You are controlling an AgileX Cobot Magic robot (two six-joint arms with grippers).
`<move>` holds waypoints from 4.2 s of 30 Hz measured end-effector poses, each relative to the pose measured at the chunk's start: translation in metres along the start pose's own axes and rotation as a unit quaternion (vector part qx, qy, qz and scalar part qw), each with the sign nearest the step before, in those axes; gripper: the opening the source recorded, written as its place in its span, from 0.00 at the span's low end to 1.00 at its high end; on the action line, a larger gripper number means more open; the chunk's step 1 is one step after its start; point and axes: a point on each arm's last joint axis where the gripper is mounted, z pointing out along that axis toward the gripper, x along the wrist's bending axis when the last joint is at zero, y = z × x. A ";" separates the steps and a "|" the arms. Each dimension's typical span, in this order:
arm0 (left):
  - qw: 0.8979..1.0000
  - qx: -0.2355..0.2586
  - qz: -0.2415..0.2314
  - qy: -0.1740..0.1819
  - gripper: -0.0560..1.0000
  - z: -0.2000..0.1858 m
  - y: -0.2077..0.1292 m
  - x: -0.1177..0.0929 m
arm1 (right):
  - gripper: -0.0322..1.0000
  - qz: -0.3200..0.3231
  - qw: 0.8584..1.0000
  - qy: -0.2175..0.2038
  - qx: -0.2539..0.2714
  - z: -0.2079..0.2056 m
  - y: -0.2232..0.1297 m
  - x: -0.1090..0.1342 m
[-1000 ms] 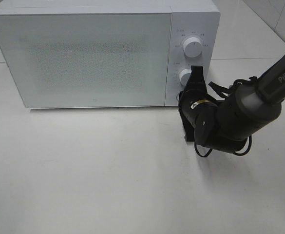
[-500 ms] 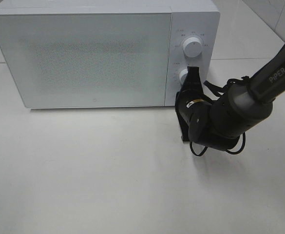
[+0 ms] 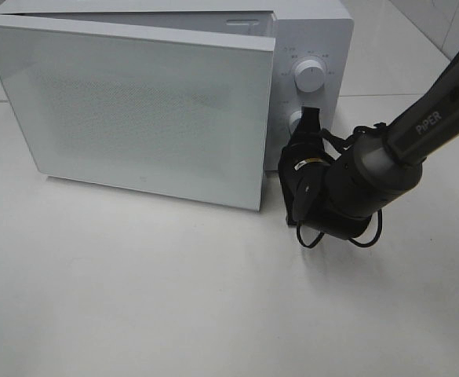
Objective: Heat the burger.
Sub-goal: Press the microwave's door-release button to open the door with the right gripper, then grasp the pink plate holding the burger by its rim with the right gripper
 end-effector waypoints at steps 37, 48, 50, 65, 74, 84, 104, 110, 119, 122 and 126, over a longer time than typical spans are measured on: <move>1.000 0.000 0.000 0.000 0.99 0.000 0.000 0.000 | 0.04 -0.058 0.997 -0.031 0.035 -0.020 0.011 0.013; 1.000 0.000 0.000 0.000 0.99 0.000 0.000 0.000 | 0.04 -0.121 0.989 -0.063 0.055 -0.045 0.020 0.016; 1.000 0.000 0.000 0.000 0.99 0.000 0.000 0.000 | 0.04 -0.160 0.981 -0.078 0.072 -0.055 0.022 0.018; 1.000 0.000 0.000 0.000 0.99 0.000 0.000 0.000 | 0.04 -0.439 0.862 -0.120 0.224 -0.109 0.020 0.036; 1.000 0.000 0.000 0.000 0.99 0.000 0.000 0.000 | 0.04 -0.540 0.767 -0.135 0.318 -0.131 0.018 0.036; 1.000 0.000 0.000 0.000 0.99 0.000 0.000 0.000 | 0.05 -0.655 0.627 -0.146 0.396 -0.160 0.025 0.043; 1.000 0.000 0.000 0.000 0.99 0.000 0.000 0.000 | 0.10 -0.835 0.318 -0.116 0.434 -0.187 0.038 0.091; 1.000 0.000 0.000 0.000 0.99 0.000 0.000 0.000 | 0.11 -0.876 0.175 -0.055 0.447 -0.188 0.038 0.095; 1.000 0.000 0.000 0.000 0.99 0.000 0.000 0.000 | 0.17 -0.891 -0.075 0.068 0.444 -0.187 0.039 0.095; 1.000 0.000 0.000 0.000 0.99 0.000 0.000 0.000 | 0.25 -0.893 -0.093 0.083 0.432 -0.186 0.038 0.096; 1.000 0.000 0.000 0.000 0.99 0.000 0.000 0.000 | 0.42 -0.898 -0.090 0.087 0.422 -0.185 0.037 0.097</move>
